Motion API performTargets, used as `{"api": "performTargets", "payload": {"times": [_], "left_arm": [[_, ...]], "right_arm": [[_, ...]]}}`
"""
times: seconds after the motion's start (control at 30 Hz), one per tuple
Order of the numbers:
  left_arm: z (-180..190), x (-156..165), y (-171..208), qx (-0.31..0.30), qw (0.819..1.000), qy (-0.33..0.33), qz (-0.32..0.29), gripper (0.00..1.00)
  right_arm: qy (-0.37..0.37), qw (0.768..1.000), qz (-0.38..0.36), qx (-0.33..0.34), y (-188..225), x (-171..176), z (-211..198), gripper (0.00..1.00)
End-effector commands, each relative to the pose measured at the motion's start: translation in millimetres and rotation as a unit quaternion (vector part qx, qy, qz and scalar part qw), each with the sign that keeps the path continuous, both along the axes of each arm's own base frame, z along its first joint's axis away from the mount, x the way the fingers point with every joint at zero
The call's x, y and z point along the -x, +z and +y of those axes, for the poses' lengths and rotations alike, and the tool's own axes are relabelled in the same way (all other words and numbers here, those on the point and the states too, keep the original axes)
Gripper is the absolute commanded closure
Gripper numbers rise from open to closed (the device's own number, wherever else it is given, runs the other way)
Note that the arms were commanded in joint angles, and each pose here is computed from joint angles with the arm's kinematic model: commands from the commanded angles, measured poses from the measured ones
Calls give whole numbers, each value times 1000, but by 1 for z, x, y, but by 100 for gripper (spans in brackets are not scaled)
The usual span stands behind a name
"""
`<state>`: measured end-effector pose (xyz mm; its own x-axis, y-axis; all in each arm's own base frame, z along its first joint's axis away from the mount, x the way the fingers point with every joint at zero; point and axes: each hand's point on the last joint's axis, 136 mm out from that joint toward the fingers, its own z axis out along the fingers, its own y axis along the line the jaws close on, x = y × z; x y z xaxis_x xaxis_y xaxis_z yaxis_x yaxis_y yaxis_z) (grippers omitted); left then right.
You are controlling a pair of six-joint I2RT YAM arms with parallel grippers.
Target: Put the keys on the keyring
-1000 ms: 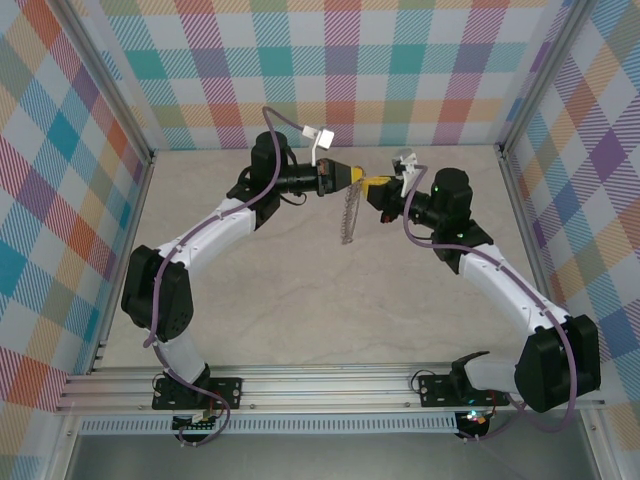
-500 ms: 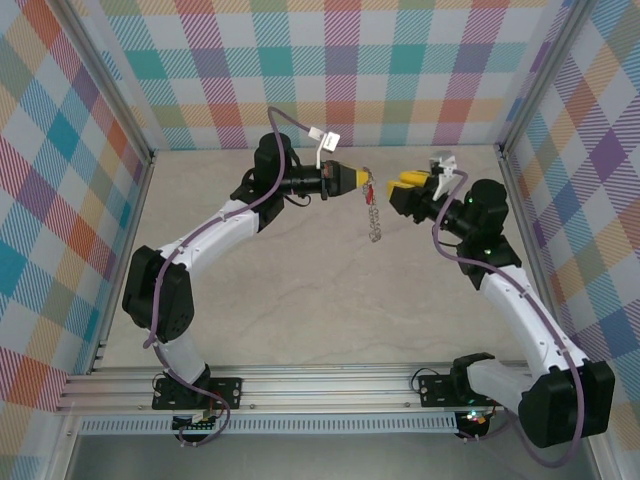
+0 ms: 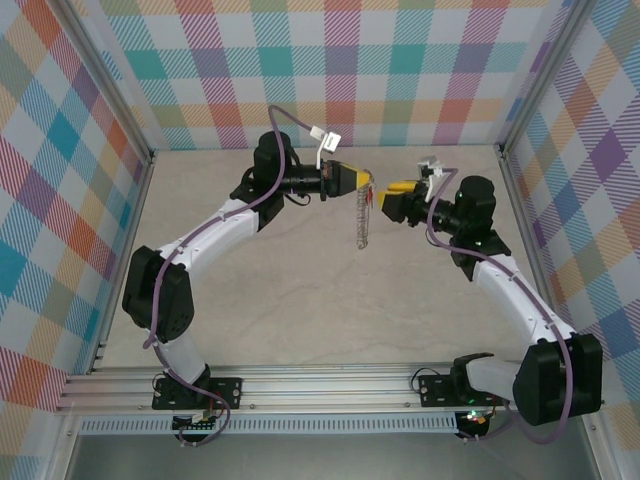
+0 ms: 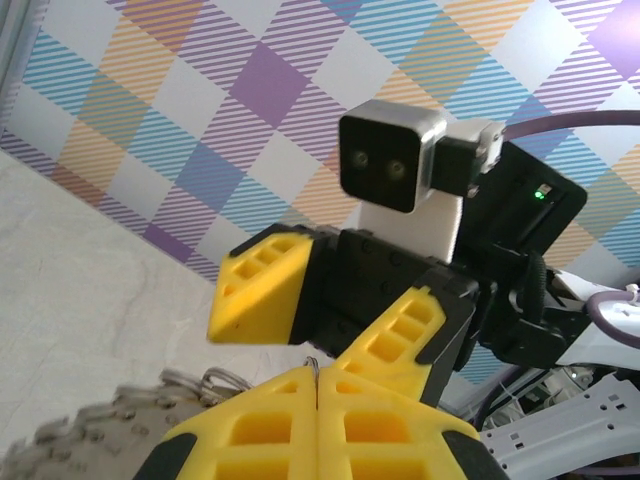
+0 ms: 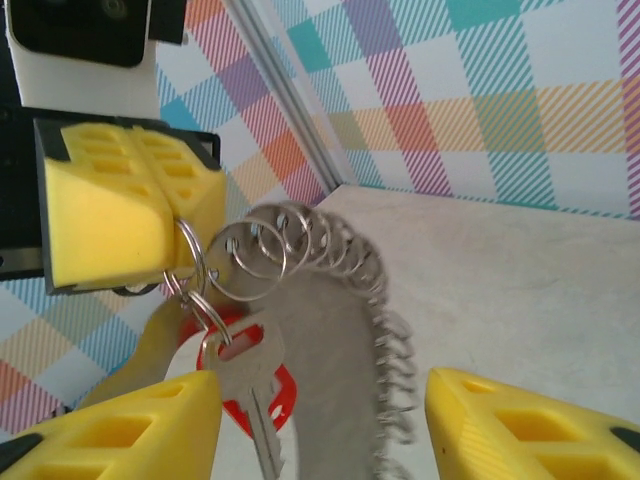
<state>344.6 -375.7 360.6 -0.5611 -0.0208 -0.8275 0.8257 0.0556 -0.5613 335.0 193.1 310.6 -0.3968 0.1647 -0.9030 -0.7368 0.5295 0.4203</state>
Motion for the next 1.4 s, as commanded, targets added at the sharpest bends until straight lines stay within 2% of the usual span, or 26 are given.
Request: {"api": "performTargets", "payload": {"times": [0.0,0.27,0.93,1.13,1.27,1.37], "left_arm": [[3,12,33,23,998,-14,-48,100],[2,13,34,23,998,-17,-50,100],[3,14,32,25,998,-16,-47,100],[3,12,28,23,999,-10,-43,100],[3,11,28,23,999,-6,-43,100],[3,10,28,23,999,-3,-43,100]], "right_arm": [[34,999,-12,-10,5,13,10,40],[38,999,-6,-2,-6,19,24,35],[-10,1000,-28,0,2,-11,31,43],[-10,999,-32,12,3,-8,31,60],[-5,999,-31,25,1,-1,29,77],[-4,999,-30,36,0,5,27,86]]}}
